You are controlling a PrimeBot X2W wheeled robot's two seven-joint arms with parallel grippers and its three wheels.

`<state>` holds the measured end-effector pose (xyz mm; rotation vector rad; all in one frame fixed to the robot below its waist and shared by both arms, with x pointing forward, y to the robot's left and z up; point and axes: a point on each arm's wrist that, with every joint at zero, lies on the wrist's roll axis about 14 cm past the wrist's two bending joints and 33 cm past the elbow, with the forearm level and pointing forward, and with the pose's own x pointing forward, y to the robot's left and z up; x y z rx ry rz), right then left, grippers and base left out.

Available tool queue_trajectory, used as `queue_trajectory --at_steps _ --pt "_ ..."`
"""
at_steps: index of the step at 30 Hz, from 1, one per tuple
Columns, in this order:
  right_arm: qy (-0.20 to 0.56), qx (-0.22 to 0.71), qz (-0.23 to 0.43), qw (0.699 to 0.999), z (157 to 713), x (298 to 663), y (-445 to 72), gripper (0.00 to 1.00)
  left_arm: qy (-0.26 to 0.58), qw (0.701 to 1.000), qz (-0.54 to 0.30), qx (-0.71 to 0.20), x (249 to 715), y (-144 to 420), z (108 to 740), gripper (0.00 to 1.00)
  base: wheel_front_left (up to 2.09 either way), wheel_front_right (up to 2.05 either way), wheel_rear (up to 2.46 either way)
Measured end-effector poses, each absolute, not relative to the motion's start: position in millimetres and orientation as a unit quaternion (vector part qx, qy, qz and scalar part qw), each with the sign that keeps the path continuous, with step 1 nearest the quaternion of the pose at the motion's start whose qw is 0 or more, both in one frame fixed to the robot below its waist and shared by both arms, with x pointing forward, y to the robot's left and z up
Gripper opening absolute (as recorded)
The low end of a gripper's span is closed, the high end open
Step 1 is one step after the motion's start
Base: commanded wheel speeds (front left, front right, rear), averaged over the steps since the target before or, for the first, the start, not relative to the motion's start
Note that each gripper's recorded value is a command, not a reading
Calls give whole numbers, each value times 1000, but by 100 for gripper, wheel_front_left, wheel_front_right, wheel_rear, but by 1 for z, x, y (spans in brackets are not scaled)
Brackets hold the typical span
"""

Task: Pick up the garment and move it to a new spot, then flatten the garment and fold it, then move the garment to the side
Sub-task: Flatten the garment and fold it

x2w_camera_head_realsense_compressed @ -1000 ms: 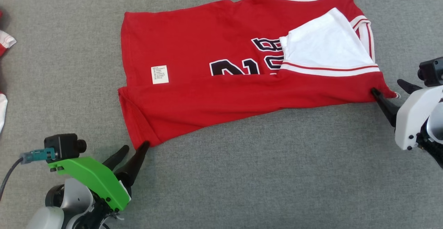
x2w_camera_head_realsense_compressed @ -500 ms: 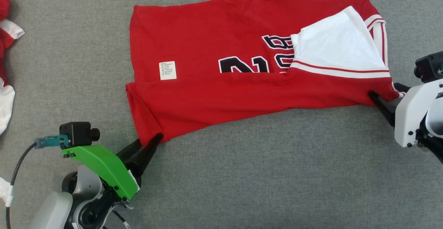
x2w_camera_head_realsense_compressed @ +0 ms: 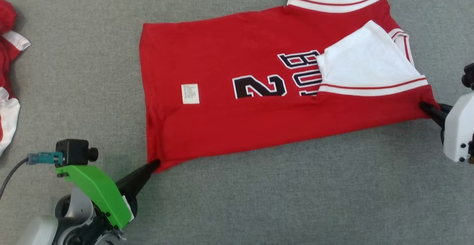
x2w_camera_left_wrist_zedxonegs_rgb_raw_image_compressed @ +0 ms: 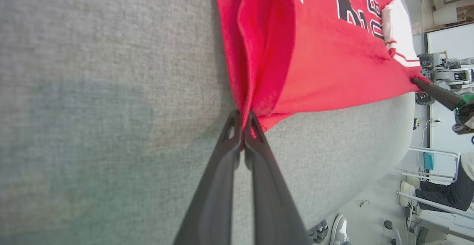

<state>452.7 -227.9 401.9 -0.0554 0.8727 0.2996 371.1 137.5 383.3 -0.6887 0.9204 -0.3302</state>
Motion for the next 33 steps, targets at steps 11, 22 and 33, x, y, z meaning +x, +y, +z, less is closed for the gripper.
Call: queue_trajectory --at_steps 11,22,33 --pt "471 -17 164 867 407 375 -241 0 469 793 -174 -348 291 114 389 0 0 0 0" --pt "437 -32 140 888 426 389 -250 100 451 826 -160 -296 302 131 394 100 0 0 0" --pt "336 -114 176 918 479 527 -203 100 368 884 -168 -236 441 134 417 100 0 0 0"
